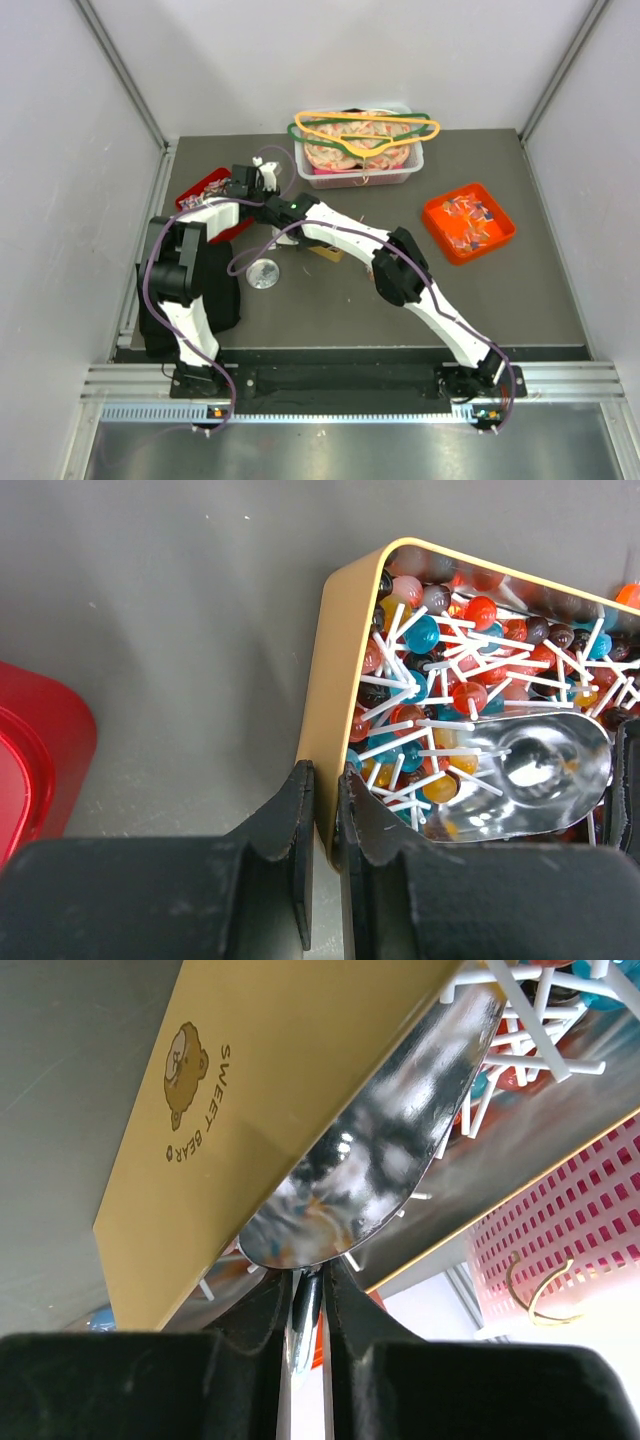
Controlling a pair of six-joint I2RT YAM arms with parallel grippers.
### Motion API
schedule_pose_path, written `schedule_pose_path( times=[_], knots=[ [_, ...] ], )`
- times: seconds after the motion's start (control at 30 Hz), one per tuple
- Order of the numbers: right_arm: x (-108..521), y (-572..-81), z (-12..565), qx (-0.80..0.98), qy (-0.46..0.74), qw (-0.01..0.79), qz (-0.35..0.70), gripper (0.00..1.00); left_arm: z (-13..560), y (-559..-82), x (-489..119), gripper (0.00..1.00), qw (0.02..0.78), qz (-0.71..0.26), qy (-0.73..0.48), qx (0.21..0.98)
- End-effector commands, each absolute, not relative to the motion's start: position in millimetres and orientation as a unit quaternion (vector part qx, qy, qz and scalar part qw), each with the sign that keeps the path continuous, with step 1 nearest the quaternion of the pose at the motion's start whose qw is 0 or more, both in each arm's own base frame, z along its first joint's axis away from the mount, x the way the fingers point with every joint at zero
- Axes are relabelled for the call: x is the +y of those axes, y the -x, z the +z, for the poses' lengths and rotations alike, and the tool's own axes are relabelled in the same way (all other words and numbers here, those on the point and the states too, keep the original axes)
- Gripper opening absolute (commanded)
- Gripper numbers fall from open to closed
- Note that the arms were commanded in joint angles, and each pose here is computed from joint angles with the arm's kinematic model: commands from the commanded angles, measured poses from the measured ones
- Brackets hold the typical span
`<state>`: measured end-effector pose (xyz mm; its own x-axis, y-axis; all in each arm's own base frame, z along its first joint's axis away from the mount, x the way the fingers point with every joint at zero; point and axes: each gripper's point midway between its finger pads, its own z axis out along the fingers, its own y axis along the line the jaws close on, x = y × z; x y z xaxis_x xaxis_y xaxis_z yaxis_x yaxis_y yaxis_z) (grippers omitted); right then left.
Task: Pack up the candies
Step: Scoop the fake candies from the storage box.
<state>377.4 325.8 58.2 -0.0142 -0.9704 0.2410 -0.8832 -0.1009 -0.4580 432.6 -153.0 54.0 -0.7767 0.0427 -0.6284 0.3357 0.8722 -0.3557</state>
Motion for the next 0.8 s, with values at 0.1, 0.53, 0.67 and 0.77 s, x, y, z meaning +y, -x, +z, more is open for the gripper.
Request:
schedule_pose_path(
  times=[0.1, 0.53, 0.67, 0.77],
  knots=[
    [364.9, -398.4, 15.4, 0.727, 0.634, 0.183, -0.192, 0.00, 126.9, -422.9, -193.9, 0.00, 0.362, -0.332, -0.137, 0.860],
    [372.1, -421.8, 55.9, 0.766, 0.547, 0.299, -0.157, 0.00, 125.7, -417.0, -197.0, 0.00, 0.355, -0.344, -0.147, 0.857],
    [369.7, -425.5, 54.4, 0.774, 0.526, 0.318, -0.152, 0.00, 126.5, -416.8, -197.1, 0.00, 0.357, -0.343, -0.152, 0.855],
    [371.4, -424.8, 53.5, 0.778, 0.520, 0.324, -0.140, 0.00, 125.6, -416.7, -197.2, 0.00, 0.354, -0.343, -0.153, 0.857]
  ],
)
